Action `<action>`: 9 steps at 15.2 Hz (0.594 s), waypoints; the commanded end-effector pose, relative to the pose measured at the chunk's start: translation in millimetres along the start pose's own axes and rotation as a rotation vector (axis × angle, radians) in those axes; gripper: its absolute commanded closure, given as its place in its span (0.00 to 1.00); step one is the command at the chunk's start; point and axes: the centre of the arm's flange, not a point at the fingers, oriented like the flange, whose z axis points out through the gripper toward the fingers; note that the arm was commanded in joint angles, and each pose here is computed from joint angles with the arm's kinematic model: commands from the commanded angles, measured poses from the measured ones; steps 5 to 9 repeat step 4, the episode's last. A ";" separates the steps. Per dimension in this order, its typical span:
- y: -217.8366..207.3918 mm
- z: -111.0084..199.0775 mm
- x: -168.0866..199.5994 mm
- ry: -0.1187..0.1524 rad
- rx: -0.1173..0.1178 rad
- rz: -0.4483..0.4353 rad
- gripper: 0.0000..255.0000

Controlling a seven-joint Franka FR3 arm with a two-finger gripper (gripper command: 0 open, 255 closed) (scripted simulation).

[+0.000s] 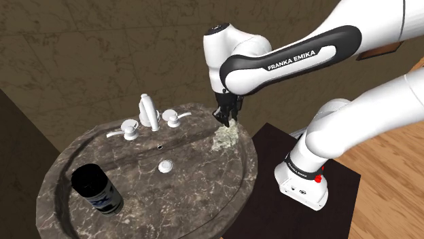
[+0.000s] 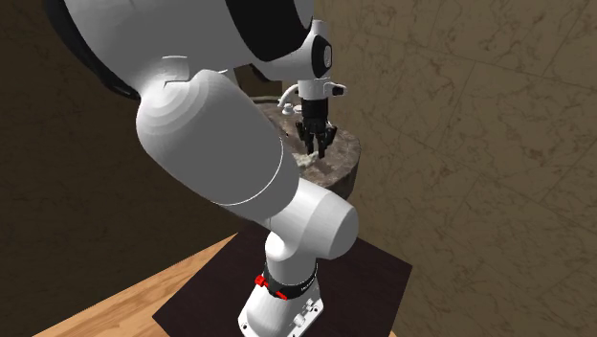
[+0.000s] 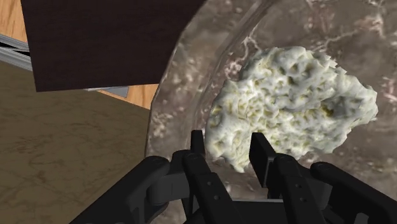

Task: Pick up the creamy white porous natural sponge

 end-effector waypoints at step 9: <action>3.4 -15.9 -3.4 0.000 0.000 0.000 1.00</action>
